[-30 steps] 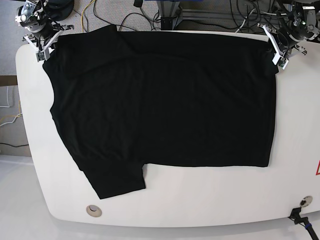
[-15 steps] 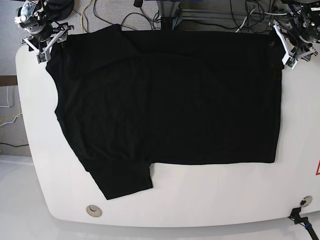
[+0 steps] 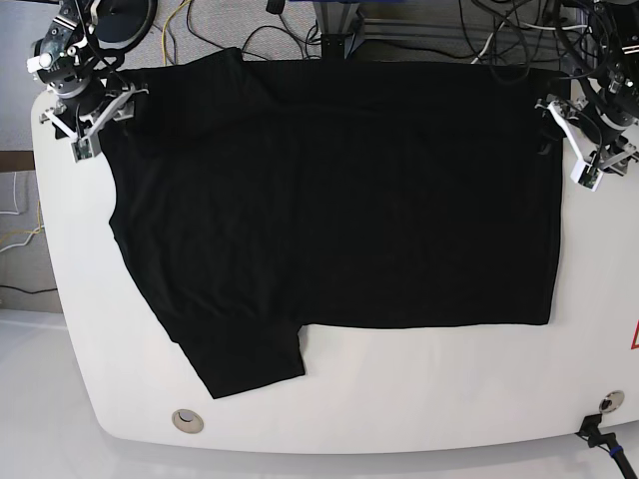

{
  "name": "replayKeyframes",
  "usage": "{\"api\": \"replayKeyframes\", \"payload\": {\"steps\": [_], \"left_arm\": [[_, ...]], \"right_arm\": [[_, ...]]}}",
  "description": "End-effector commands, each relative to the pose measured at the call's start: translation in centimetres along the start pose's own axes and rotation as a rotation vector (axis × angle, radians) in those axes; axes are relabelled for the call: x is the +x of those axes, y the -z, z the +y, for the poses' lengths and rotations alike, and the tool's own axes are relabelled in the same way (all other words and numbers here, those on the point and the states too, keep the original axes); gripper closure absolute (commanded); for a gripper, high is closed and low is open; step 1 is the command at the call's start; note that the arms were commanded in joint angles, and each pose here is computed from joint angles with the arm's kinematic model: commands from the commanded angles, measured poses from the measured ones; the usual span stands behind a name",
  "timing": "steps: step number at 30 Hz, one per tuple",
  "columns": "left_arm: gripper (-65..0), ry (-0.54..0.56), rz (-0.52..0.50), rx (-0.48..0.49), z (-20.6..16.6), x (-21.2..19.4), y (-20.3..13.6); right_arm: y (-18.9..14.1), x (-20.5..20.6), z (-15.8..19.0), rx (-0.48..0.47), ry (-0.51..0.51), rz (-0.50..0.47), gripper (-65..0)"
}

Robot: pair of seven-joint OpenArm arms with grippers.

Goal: Fold the T-shirt properly
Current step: 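Drag the shirt with both grippers toward the robot base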

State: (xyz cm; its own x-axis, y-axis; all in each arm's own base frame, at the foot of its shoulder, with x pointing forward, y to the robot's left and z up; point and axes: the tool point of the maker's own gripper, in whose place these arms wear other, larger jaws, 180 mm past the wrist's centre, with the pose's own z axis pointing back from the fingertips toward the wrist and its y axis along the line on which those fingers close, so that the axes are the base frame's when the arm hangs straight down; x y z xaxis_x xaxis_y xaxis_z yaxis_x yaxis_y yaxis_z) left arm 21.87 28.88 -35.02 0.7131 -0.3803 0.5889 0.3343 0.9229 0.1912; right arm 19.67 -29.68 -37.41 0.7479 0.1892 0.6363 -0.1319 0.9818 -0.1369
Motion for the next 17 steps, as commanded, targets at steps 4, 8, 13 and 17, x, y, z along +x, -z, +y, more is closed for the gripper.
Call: {"api": "replayKeyframes", "payload": {"steps": [4,8,13,17], "left_arm": [[-47.9,0.038,-0.121,0.02,1.1,5.1,0.4],[-47.9,-0.022,-0.172,0.028,2.4,7.2,1.9],[-47.9,-0.063,-0.151,0.085,5.6,8.0,4.0],[-47.9,-0.137,-0.181,0.071,6.9,8.5,5.9]], "right_arm": [[1.2,4.6,1.2,0.039,-0.05,-0.106,-40.5],[2.1,7.5,1.8,0.058,-0.062,-0.165,-40.5],[4.4,8.5,0.3,0.048,-0.018,-0.158,-40.5],[5.9,9.6,-0.5,0.042,0.006,-0.159,-40.1]]}}
